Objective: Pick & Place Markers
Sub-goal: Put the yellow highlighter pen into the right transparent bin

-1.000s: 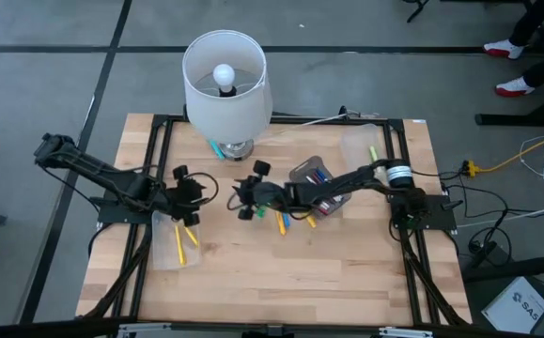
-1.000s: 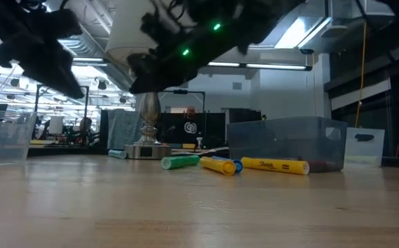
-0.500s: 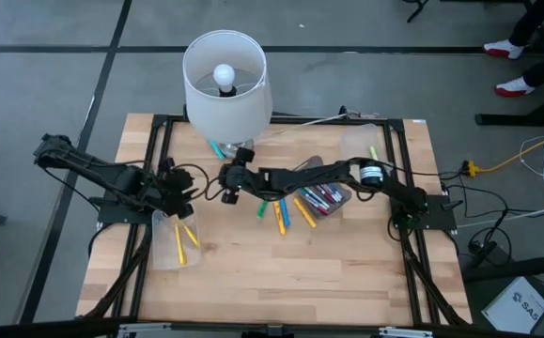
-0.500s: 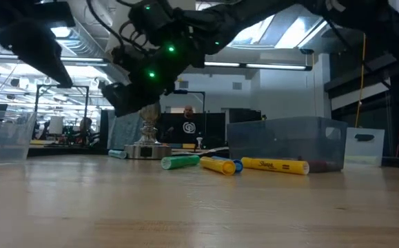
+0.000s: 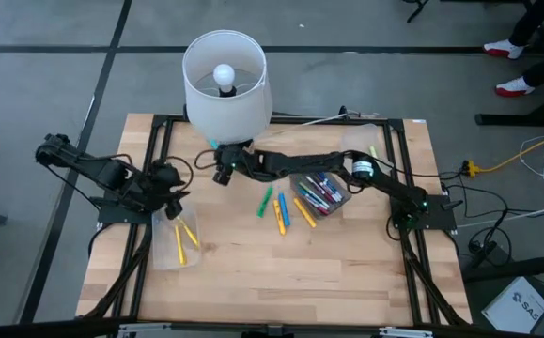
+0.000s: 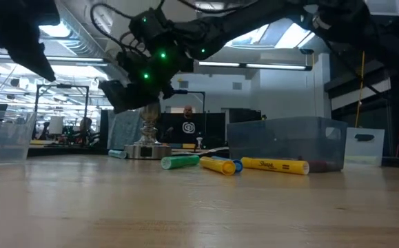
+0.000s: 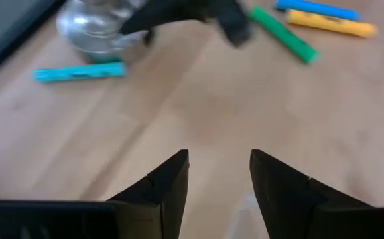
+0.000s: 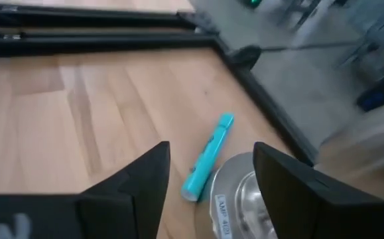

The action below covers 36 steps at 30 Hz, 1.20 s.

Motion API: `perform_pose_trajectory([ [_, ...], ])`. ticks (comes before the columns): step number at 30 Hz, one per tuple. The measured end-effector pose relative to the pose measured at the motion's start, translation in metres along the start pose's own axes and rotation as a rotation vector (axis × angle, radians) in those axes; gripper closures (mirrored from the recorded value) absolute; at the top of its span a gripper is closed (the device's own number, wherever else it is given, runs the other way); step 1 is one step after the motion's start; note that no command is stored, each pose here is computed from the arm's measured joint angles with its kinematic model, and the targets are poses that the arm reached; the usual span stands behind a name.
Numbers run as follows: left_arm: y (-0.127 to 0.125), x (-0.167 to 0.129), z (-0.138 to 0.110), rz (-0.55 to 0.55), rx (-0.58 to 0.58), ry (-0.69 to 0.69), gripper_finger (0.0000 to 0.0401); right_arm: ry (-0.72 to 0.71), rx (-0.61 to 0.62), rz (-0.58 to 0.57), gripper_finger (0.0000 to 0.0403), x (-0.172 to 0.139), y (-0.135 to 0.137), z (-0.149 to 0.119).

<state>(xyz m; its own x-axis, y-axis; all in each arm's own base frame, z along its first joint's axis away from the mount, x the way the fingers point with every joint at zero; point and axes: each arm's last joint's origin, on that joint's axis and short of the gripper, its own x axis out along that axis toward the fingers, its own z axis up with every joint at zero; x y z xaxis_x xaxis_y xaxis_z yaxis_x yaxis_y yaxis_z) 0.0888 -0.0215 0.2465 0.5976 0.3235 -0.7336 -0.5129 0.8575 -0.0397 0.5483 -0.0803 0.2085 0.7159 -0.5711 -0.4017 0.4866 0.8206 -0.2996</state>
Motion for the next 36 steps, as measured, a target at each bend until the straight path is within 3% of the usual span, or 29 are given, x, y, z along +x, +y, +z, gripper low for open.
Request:
perform_pose_trajectory([
  [3,0.0,-0.003,-0.001,-0.076,0.009,0.02,0.0244,0.047,0.015,0.064,0.0195,0.009,-0.003,-0.006],
  [9,-0.002,-0.005,-0.001,-0.109,0.008,0.002,0.0244,0.083,-0.009,0.081,0.0201,0.015,-0.002,-0.01],
  [18,-0.002,-0.005,-0.001,-0.106,-0.003,0.0,0.0244,0.085,-0.04,0.106,0.0202,0.013,0.006,-0.011],
  [27,-0.002,-0.005,0.0,-0.092,-0.002,-0.015,0.0244,0.147,-0.136,0.168,0.0202,-0.005,0.037,-0.017],
  [33,-0.004,-0.002,0.001,-0.05,0.056,-0.027,0.0244,0.208,-0.175,0.314,0.0202,-0.017,0.055,-0.024],
  [36,-0.009,0.003,0.001,-0.007,0.086,-0.019,0.0244,0.253,-0.198,0.336,0.0202,-0.022,0.059,-0.027],
])
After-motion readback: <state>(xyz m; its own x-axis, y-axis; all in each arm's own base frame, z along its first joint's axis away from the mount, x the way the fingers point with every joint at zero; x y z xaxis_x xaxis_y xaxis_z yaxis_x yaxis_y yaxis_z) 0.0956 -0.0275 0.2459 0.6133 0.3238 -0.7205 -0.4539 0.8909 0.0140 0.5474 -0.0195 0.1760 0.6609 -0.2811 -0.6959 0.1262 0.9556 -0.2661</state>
